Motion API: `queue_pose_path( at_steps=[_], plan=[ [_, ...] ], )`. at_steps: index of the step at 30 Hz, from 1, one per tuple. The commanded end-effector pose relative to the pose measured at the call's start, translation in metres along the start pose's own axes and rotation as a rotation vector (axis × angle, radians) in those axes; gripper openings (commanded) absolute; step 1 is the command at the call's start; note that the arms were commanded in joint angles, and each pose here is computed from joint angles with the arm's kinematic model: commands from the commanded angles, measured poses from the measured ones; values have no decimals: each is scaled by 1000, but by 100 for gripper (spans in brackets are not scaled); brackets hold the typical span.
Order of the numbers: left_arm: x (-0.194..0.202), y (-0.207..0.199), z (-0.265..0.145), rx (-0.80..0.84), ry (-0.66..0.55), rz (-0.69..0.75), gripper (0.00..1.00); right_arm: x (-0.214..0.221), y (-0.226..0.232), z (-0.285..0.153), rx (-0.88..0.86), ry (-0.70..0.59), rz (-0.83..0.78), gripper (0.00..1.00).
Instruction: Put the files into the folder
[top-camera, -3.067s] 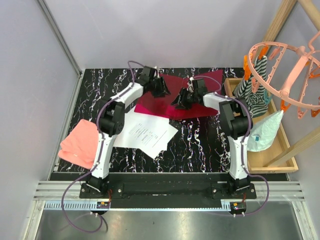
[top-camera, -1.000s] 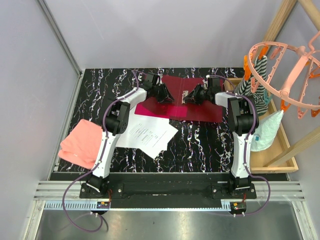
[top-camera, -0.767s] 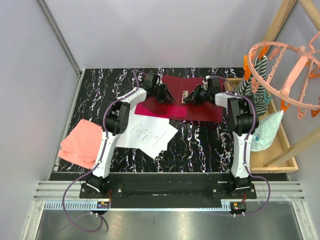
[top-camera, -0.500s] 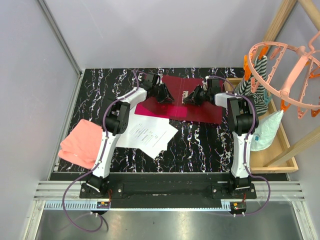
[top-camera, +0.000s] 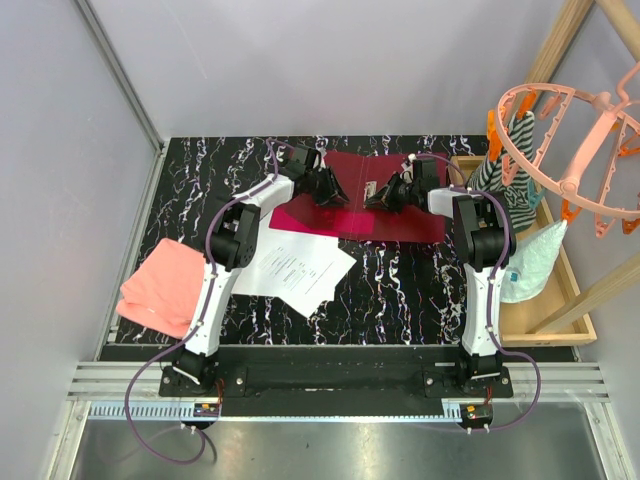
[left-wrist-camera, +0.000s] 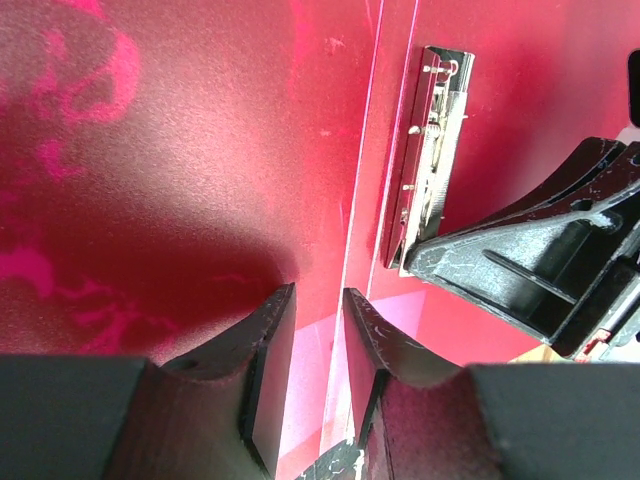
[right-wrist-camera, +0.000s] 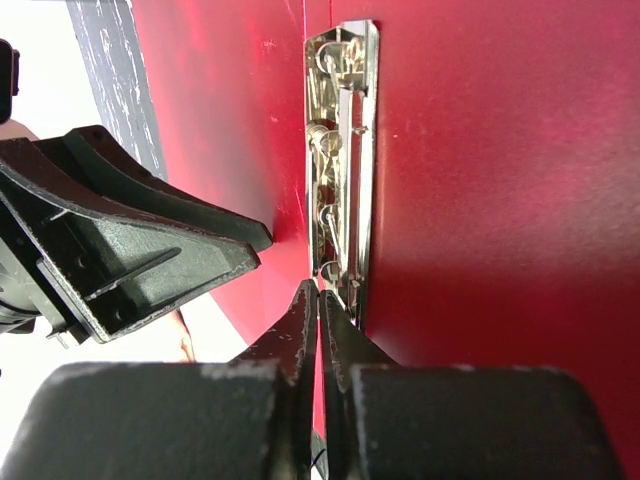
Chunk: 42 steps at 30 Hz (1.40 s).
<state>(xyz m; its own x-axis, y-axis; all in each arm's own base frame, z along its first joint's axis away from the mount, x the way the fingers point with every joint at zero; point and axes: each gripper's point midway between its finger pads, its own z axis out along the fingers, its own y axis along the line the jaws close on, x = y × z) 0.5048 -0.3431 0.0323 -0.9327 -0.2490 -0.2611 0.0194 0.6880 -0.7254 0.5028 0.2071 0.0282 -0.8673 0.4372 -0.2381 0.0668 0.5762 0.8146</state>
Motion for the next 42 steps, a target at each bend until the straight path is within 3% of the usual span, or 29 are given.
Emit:
queue_pose_path(
  at_steps=[1, 8, 12, 16, 18, 21, 23, 25, 32, 42],
  plan=[
    [6, -34, -12, 44, -1, 15, 33, 4, 6, 1, -14, 5, -27, 0],
    [26, -27, -3, 27, 17, -23, 30, 6, 21, 2, -48, 10, -34, 0],
    [40, -6, 5, -2, 36, -76, 28, 7, 19, -1, -34, 6, -44, 21],
    [43, 11, 5, -42, 36, -84, 27, 11, 16, -3, -29, 9, -48, 19],
    [46, 15, 5, -48, 44, -84, 27, 12, 14, -2, -34, 15, -41, 11],
    [48, 20, 4, -63, 44, -75, 27, 9, 14, -2, -40, 10, -42, 8],
    [47, 23, 3, -69, 44, -72, 27, 5, 15, -5, -40, -2, -44, 19],
    [46, 22, 1, -68, 40, -68, 27, 2, 14, -7, -39, -10, -45, 23],
    [46, 23, 2, -67, 41, -64, 26, -2, 16, -8, -57, -8, -46, 20],
    [46, 23, 1, -70, 43, -54, 25, -6, 21, -11, -76, -14, -40, 22]
  ],
)
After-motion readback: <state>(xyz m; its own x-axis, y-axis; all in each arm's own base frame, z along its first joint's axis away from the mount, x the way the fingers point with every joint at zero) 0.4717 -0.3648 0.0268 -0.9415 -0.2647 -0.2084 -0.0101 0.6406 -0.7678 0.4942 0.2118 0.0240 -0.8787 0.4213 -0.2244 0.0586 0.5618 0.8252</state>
